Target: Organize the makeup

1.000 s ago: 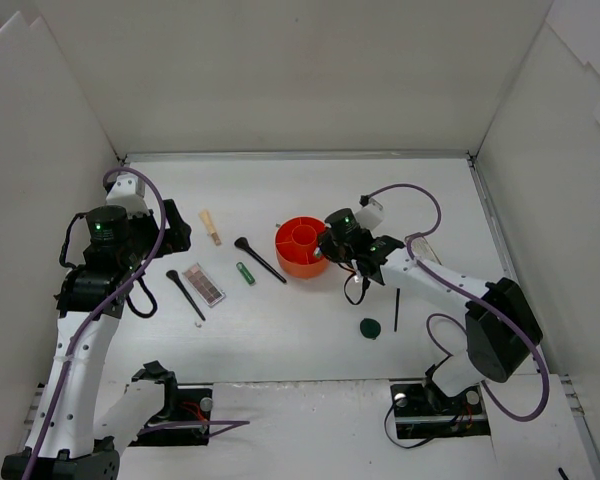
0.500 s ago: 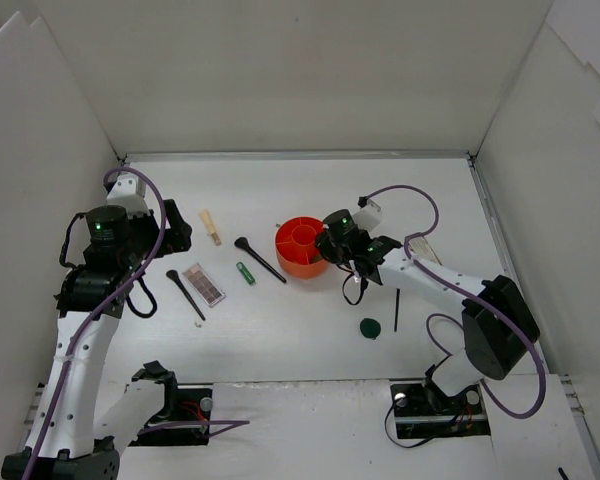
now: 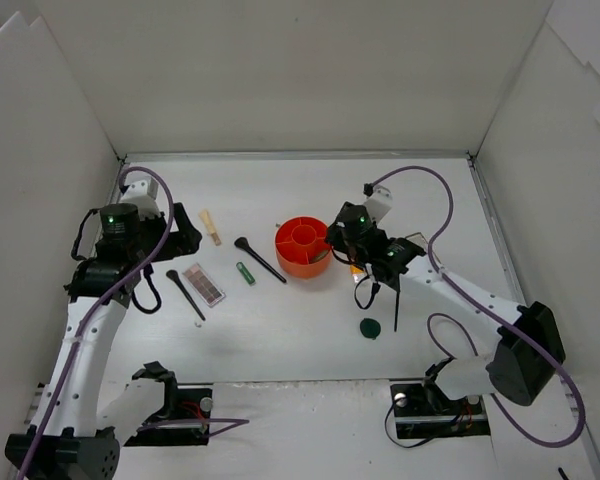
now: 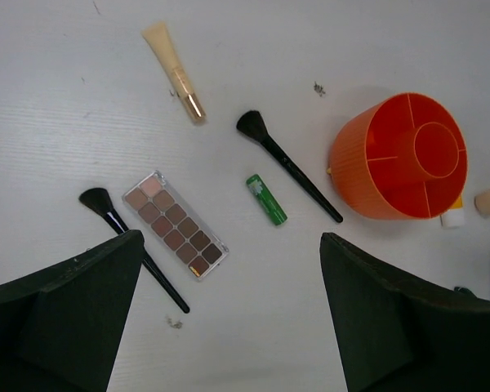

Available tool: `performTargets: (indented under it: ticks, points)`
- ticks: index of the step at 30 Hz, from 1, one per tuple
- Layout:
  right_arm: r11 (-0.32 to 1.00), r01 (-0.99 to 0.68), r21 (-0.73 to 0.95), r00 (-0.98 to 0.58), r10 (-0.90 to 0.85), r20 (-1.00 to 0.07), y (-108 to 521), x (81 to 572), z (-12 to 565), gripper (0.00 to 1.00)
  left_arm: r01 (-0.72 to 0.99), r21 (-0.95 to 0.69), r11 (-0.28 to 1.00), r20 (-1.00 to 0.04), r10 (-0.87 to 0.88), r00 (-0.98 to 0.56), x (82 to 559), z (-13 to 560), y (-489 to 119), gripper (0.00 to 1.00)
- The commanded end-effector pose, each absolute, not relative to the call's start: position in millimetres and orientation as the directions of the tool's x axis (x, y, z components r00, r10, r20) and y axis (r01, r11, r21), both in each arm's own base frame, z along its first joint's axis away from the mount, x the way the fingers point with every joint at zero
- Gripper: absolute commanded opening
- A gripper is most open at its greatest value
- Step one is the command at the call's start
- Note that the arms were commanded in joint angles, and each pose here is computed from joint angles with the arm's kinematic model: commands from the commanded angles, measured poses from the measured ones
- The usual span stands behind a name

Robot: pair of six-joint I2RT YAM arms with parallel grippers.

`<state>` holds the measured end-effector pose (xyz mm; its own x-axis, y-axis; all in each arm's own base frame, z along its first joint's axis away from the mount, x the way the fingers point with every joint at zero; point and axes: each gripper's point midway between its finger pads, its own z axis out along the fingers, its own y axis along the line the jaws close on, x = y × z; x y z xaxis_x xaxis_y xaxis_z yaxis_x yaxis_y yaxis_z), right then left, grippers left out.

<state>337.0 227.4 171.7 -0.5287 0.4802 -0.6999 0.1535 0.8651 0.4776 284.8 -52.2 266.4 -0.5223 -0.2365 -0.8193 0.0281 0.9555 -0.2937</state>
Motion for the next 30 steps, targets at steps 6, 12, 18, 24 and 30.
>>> performTargets:
  ticks: [6, 12, 18, 24, 30]
  points:
    - [0.951, -0.006, 0.31, -0.392, 0.283, -0.875, 187, 322, 246, 0.33, 0.05, -0.397, 0.917, -0.673, -0.253, -0.695, 289, 209, -105, 0.75]
    - [0.96, 0.009, 0.278, -0.358, 0.263, -0.896, 162, 304, 246, 0.34, -0.005, -0.414, 0.91, -0.603, -0.278, -0.748, 301, 172, -147, 0.71]
    - [0.962, 0.023, 0.272, -0.357, 0.262, -0.897, 146, 292, 236, 0.34, -0.187, -0.355, 0.916, -0.518, -0.359, -0.776, 326, 131, -150, 0.63]
    - [0.965, 0.045, 0.26, -0.352, 0.259, -0.899, 133, 284, 225, 0.35, -0.284, -0.315, 0.906, -0.48, -0.41, -0.776, 344, 110, -152, 0.54]
    - [0.964, 0.054, 0.261, -0.35, 0.263, -0.899, 127, 281, 220, 0.35, -0.318, -0.3, 0.899, -0.432, -0.426, -0.795, 356, 89, -161, 0.54]
